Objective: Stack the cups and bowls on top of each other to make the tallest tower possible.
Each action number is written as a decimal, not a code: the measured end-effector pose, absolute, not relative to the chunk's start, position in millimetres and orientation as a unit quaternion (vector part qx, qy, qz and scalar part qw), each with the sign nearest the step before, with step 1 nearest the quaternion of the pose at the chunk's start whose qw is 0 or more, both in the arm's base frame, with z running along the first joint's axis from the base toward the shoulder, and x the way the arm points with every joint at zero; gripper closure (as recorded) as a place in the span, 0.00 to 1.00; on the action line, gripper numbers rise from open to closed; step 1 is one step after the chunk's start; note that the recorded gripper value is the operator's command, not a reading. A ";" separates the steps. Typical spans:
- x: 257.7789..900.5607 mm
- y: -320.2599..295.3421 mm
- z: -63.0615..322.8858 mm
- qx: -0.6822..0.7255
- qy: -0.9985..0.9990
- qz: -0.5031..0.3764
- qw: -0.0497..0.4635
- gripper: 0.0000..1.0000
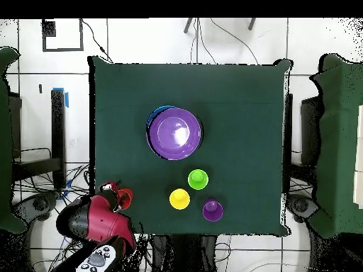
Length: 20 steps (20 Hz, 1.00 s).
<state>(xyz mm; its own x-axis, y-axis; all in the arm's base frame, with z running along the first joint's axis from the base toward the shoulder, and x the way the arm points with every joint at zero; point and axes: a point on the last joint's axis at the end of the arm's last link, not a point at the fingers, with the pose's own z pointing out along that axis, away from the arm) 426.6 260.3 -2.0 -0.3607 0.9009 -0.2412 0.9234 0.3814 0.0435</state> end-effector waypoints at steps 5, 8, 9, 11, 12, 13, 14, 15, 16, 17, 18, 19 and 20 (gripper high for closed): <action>425.6 265.0 -1.6 0.556 0.822 -0.048 0.114 0.00; 424.0 269.0 -1.4 0.555 0.823 -0.047 0.115 1.00; 424.0 269.2 -1.4 0.555 0.823 -0.047 0.115 1.00; 423.5 270.6 -1.0 0.554 0.823 -0.047 0.115 1.00; 423.3 271.2 -0.7 0.554 0.823 -0.047 0.115 1.00; 423.2 271.9 -0.7 0.554 0.824 -0.046 0.115 1.00; 422.4 272.9 -0.7 0.552 0.824 -0.046 0.115 1.00; 422.2 273.2 -0.7 0.552 0.824 -0.046 0.115 1.00; 422.0 273.5 -0.7 0.552 0.825 -0.046 0.115 1.00; 421.9 273.7 -0.7 0.552 0.825 -0.046 0.115 1.00; 421.9 273.8 -0.7 0.552 0.825 -0.046 0.115 1.00; 421.8 274.1 -0.7 0.552 0.825 -0.046 0.115 1.00; 421.5 274.6 -0.7 0.552 0.825 -0.046 0.115 1.00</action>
<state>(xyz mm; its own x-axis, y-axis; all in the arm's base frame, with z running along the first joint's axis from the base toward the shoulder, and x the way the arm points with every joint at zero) 421.5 274.6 -0.7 -0.3641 0.8996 -0.2412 0.9208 0.3865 0.0515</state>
